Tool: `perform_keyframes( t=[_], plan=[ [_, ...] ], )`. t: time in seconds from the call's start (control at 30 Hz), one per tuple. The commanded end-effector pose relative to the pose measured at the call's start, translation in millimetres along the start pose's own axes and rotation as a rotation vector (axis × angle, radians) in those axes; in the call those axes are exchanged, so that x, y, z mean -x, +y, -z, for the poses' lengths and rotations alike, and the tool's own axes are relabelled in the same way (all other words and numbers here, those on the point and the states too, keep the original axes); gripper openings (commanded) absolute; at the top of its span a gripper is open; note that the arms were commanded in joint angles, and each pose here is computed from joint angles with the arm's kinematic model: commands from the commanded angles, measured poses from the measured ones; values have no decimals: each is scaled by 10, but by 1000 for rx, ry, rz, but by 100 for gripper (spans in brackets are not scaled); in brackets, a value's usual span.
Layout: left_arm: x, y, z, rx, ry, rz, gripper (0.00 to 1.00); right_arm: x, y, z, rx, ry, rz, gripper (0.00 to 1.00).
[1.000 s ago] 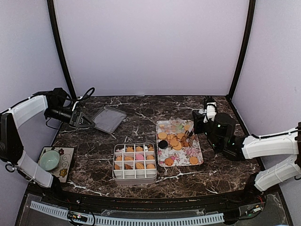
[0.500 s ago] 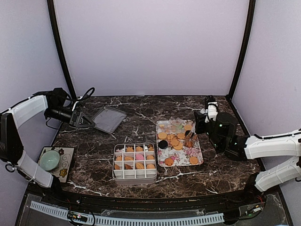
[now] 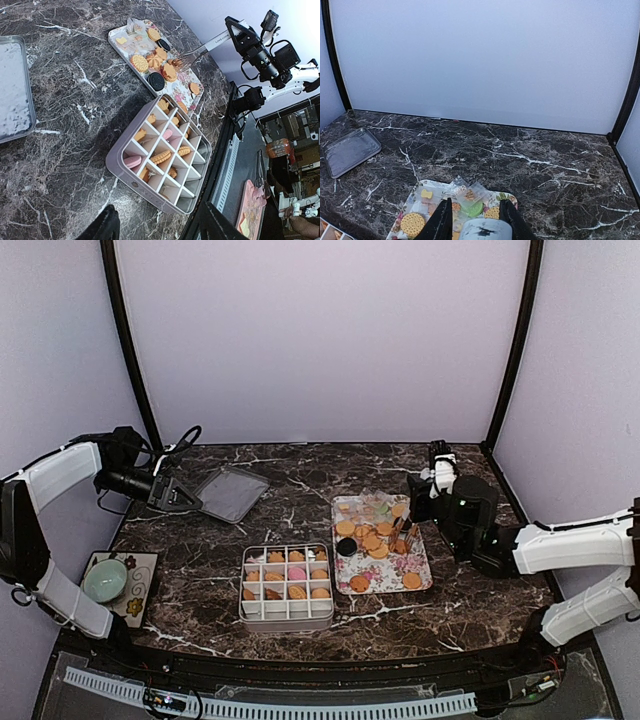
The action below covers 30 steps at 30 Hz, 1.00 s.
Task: Pack the cookies
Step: Pick up the fake cookies from the plate.
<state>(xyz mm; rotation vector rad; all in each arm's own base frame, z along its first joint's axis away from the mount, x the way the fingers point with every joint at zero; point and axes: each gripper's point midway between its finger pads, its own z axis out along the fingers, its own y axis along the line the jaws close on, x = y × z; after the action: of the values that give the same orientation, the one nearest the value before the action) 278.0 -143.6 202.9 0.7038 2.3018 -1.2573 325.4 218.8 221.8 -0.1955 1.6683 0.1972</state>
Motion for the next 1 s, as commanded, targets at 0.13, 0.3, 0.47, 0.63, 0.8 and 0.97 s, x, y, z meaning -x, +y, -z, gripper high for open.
perform_keyframes(
  t=[0.13,0.3,0.47,0.63,0.8,0.97],
  plan=[
    [-4,-51,27,-12,-5,-5,55,-126,-51,1,-21,87,116,32],
    [-2,-39,19,-17,-5,4,55,-95,-22,37,-1,92,117,33],
    [-5,-44,21,-15,-6,0,55,62,19,48,9,65,124,33],
    [1,-39,20,-16,-7,3,55,305,39,40,6,25,141,34],
    [-8,-34,16,-15,-5,3,55,370,19,46,-7,12,151,34],
    [-4,-36,14,-17,-5,3,55,243,26,35,1,22,118,34]
  ],
)
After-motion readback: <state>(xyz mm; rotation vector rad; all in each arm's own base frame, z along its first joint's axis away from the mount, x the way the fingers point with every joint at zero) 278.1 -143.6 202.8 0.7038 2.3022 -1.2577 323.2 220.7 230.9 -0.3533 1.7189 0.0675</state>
